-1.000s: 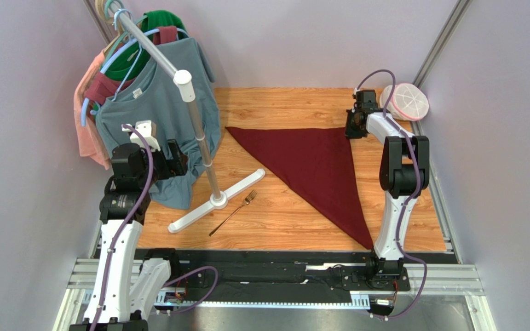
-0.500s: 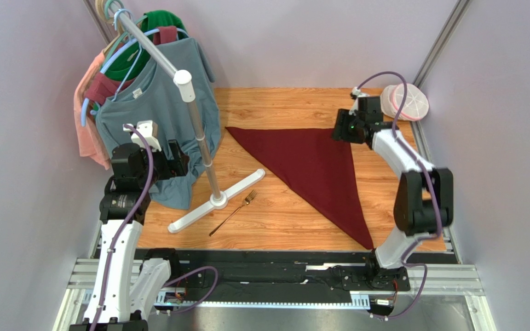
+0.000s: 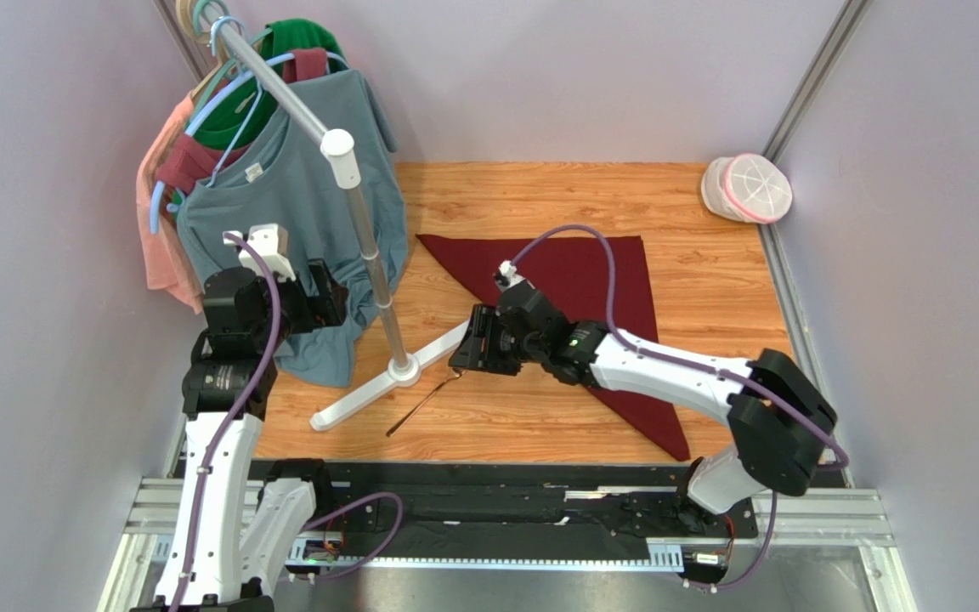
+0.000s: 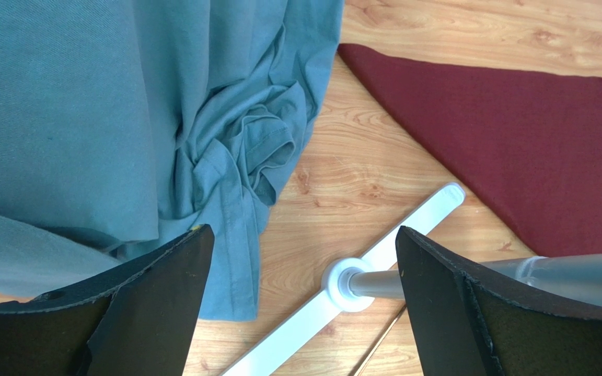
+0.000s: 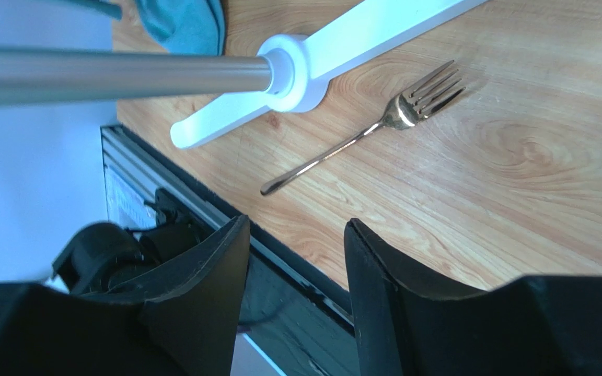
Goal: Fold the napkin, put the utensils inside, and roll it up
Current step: Grab a utensil with the right arm
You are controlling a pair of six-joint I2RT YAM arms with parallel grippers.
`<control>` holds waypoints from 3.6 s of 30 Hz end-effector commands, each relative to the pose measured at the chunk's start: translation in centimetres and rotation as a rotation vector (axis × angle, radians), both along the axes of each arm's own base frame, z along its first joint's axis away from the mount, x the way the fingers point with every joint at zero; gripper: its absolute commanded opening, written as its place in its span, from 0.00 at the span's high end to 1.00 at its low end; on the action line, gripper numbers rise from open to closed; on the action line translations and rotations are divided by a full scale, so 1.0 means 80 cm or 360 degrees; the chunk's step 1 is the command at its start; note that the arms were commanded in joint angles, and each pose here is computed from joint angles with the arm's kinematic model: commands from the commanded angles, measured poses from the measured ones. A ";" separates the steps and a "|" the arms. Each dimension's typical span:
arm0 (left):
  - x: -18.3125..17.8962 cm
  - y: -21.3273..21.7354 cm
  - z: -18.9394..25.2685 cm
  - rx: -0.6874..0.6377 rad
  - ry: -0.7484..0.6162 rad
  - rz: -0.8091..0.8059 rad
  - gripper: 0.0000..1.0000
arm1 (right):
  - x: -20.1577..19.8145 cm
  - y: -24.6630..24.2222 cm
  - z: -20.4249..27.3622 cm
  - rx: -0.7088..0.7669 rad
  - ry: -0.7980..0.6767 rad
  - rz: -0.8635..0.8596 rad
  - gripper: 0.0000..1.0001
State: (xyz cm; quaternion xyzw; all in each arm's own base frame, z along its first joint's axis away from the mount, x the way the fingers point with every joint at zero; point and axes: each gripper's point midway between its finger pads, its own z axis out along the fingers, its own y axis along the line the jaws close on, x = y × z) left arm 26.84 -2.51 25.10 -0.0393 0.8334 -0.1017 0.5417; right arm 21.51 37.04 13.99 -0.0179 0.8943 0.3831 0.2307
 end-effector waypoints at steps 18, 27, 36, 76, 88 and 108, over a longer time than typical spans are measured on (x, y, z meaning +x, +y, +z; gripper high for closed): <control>-0.007 -0.004 0.040 -0.0073 -0.0177 0.0010 0.05 | 0.013 0.093 -0.109 -0.0193 0.0446 -0.0525 0.52; -0.009 -0.009 0.043 -0.0094 -0.0189 -0.0016 0.05 | 0.007 0.088 -0.125 -0.0284 0.0488 -0.0603 0.53; -0.011 -0.014 0.045 -0.0107 -0.0200 -0.0042 0.05 | 0.010 0.079 -0.149 -0.0429 0.0487 -0.0644 0.53; -0.013 -0.021 0.043 -0.0101 -0.0188 -0.0076 0.05 | 0.021 -0.084 -0.202 -0.1200 0.0350 -0.0267 0.96; -0.008 -0.021 0.036 -0.0104 -0.0155 -0.0074 0.05 | 0.034 -0.131 -0.174 -0.1496 0.0126 -0.0052 0.85; -0.005 -0.018 0.030 -0.0087 -0.0128 -0.0059 0.05 | 0.018 -0.108 -0.221 -0.1295 0.0216 0.0038 0.96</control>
